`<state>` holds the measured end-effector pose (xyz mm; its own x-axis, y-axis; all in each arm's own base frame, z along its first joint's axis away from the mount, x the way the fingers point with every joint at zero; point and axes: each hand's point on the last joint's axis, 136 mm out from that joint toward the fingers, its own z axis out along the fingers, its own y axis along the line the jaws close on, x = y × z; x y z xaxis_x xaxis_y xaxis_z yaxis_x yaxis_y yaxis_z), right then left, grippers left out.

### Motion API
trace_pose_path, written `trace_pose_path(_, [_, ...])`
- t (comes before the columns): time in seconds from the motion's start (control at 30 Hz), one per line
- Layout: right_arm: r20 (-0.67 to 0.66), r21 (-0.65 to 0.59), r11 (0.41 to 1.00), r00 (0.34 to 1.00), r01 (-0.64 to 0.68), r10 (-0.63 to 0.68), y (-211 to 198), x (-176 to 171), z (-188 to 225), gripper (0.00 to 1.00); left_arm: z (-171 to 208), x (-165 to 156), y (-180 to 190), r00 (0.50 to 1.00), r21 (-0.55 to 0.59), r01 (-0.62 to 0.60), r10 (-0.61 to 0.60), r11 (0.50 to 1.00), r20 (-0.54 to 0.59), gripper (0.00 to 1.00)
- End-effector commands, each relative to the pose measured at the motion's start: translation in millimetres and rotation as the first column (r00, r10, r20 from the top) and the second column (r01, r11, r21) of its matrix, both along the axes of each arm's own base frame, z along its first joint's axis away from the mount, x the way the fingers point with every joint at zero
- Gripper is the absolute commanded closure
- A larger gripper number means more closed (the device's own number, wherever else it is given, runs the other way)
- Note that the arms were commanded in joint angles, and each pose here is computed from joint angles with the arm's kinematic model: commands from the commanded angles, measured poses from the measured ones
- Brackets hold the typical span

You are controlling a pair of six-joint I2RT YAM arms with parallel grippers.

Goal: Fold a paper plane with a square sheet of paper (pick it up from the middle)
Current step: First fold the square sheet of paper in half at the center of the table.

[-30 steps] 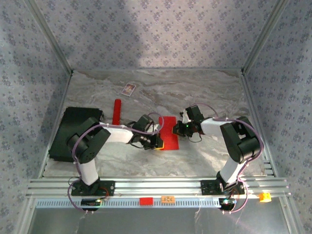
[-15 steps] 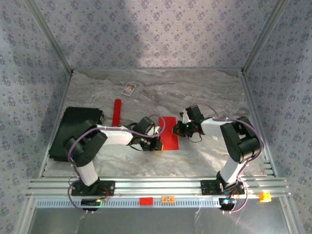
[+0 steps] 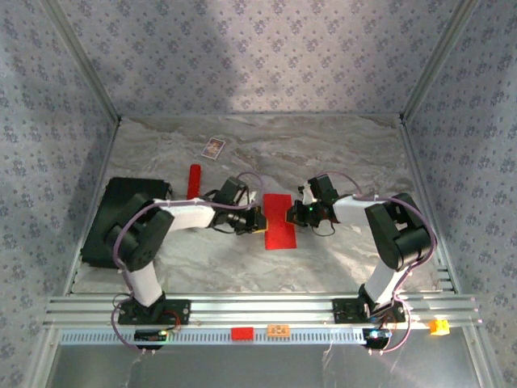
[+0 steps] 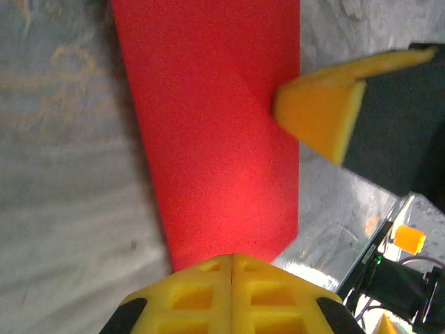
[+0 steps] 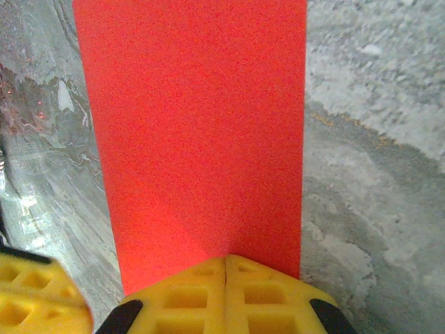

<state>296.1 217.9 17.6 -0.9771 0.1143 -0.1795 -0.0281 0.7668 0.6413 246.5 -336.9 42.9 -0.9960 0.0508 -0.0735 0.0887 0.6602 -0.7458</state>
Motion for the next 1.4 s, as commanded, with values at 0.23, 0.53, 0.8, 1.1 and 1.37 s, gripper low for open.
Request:
trace_pose_path(0.23, [-0.149, -0.162, 0.986, 0.987, 0.03, -0.055, -33, -32, -42, 1.0, -6, -17, -9, 0.996, -0.072, 0.055, -0.06, 0.996, -0.073, 0.99])
trace_pose_path(0.53, [-0.154, -0.163, 0.986, 0.987, 0.031, -0.056, -32, -31, -44, 1.0, -30, -30, 3, 0.992, 0.03, 0.081, -0.078, 0.996, -0.1, 0.99])
trace_pose_path(0.8, [-0.152, -0.162, 0.986, 0.987, 0.026, -0.051, -32, -31, -42, 1.0, -16, -22, 9, 0.996, 0.093, 0.045, -0.038, 0.995, -0.075, 1.0])
trace_pose_path(1.1, [-0.152, -0.168, 0.985, 0.987, 0.035, -0.061, -33, -32, -44, 1.0, 3, 1, -11, 0.996, 0.006, 0.058, -0.058, 0.998, -0.061, 0.99])
trace_pose_path(1.37, [-0.15, -0.17, 0.985, 0.987, 0.034, -0.06, -33, -31, -42, 1.0, -36, -12, 5, 0.992, 0.084, 0.043, -0.032, 0.996, -0.121, 1.0])
